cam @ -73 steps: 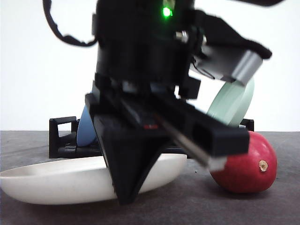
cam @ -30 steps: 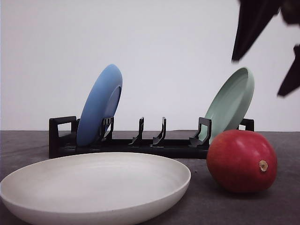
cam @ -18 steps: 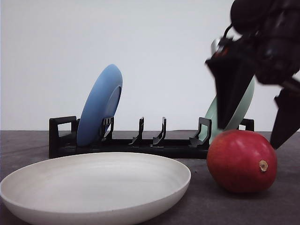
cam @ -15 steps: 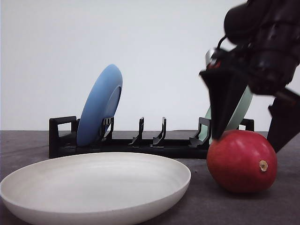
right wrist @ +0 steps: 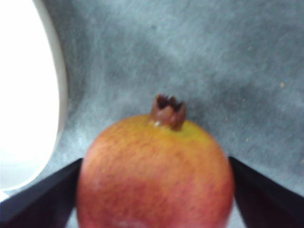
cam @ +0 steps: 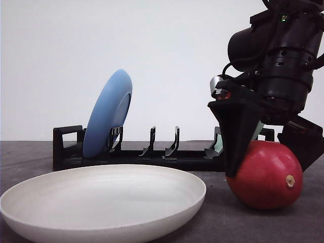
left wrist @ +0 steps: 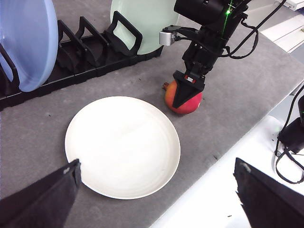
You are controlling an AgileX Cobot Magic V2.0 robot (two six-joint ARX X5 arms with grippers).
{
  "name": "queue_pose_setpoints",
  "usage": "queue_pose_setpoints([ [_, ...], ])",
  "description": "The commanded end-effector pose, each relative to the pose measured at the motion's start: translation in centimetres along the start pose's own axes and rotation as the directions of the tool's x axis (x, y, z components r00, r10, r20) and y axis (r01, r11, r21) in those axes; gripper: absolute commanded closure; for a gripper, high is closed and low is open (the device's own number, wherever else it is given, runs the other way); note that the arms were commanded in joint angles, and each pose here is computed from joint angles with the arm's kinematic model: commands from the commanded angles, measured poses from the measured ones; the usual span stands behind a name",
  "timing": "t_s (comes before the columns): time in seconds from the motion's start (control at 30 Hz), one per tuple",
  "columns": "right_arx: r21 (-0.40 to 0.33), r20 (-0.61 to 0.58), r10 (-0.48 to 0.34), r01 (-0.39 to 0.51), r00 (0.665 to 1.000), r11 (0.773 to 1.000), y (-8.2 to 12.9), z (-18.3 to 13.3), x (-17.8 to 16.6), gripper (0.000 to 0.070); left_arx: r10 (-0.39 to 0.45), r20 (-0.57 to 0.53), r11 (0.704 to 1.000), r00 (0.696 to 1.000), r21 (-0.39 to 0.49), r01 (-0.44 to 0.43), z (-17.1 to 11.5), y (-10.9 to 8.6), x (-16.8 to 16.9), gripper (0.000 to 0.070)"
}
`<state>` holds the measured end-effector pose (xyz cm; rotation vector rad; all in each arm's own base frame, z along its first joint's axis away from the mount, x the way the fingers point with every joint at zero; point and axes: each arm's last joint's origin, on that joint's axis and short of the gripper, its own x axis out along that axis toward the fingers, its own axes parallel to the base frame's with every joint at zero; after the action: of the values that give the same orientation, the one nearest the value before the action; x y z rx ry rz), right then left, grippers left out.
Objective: Place pomegranate in white plate
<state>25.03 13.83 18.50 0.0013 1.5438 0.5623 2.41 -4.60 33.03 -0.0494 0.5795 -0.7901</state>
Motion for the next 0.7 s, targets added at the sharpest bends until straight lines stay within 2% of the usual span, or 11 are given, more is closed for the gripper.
queue_pose_setpoints([
  [0.0, 0.006, 0.0, -0.004, 0.004, 1.0, 1.0, 0.3, 0.5, -0.2, 0.0176, -0.016, 0.009, 1.0, 1.0, 0.002, 0.016, 0.2, -0.1, -0.2, 0.0073],
  [0.1, 0.005, 0.01, -0.002, 0.002, 1.0, 1.0, 0.9, 1.2, -1.6, 0.0176, -0.016, 0.009, 1.0, 1.0, 0.002, 0.016, 0.2, -0.1, -0.2, 0.0073],
  [0.23, -0.014, 0.05, 0.014, -0.014, 0.999, 1.0, 3.1, 2.3, -3.9, 0.0176, -0.016, 0.008, 1.0, 1.0, 0.002, 0.016, 0.2, -0.1, -0.2, 0.0073],
  [0.37, -0.089, 0.091, 0.048, -0.04, 0.995, 0.995, 6.4, 2.8, -4.8, 0.0176, -0.016, 0.008, 1.0, 1.0, 0.002, 0.016, 0.2, -0.1, -0.2, 0.0073],
  [0.67, -0.265, 0.098, 0.119, -0.089, 0.988, 0.96, 13.7, 2.2, -0.3, 0.0176, -0.015, 0.008, 1.0, 1.0, 0.006, 0.015, 0.2, -0.1, -0.2, 0.0073],
])
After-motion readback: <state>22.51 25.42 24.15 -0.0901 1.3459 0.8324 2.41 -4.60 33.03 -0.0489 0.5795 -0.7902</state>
